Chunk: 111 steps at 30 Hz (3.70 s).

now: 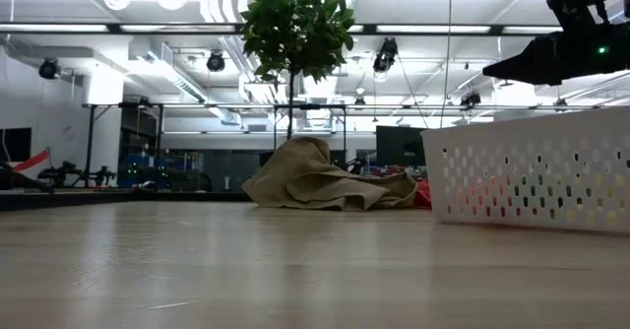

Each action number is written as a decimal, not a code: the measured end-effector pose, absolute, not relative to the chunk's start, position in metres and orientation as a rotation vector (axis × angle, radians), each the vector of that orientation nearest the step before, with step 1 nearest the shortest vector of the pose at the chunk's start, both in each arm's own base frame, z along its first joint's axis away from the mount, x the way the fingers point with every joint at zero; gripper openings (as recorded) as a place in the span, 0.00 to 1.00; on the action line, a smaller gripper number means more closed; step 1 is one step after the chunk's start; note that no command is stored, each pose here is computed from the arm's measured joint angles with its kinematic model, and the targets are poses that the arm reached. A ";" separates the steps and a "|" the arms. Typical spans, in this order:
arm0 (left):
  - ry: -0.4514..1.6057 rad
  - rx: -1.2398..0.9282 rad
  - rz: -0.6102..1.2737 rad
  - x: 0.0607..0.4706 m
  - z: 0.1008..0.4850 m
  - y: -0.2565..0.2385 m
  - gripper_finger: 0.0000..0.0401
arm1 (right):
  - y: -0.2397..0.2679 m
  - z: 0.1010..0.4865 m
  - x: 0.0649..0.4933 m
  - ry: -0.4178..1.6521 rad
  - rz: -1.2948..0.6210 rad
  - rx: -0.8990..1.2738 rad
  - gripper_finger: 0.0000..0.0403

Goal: Pick and placing Produce into tupperware
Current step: Put the large pink peach into the white bin

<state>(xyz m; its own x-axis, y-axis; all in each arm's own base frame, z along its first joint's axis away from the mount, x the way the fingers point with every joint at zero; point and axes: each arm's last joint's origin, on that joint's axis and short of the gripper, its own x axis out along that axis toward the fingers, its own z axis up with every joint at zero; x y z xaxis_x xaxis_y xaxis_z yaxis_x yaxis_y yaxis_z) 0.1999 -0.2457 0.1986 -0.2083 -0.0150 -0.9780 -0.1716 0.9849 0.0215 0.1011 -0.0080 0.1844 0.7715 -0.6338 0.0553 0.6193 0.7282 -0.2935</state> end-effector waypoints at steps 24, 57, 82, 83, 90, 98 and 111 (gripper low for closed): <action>1.741 -0.148 0.121 0.185 0.156 -0.244 0.88 | -0.008 0.184 0.101 0.049 -0.690 -0.301 0.02; 1.697 -0.091 0.100 0.197 0.151 -0.234 0.64 | -0.008 0.184 0.101 0.050 -0.691 -0.298 0.02; 1.768 -0.211 0.141 0.195 0.151 -0.236 0.64 | -0.008 0.184 0.101 0.048 -0.690 -0.292 0.02; 1.770 -0.213 0.139 0.195 0.151 -0.236 0.63 | -0.008 0.184 0.101 0.048 -0.690 -0.292 0.02; 1.788 -0.221 0.123 0.195 0.151 -0.237 0.52 | -0.008 0.184 0.101 0.048 -0.690 -0.292 0.02; 1.780 -0.207 0.115 0.195 0.151 -0.237 0.53 | -0.008 0.184 0.101 0.048 -0.689 -0.292 0.02; 1.621 -0.052 0.099 0.243 0.154 -0.192 0.53 | -0.008 0.185 0.101 0.046 -0.690 -0.300 0.02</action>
<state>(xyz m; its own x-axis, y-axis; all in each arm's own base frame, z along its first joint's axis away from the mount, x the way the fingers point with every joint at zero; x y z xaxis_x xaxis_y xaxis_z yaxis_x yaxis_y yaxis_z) 0.2434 -0.1918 0.1544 -0.0529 0.0272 -0.9982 -0.0940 0.9950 0.0321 0.1011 -0.0080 0.1846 0.7717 -0.6334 0.0570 0.6202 0.7298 -0.2876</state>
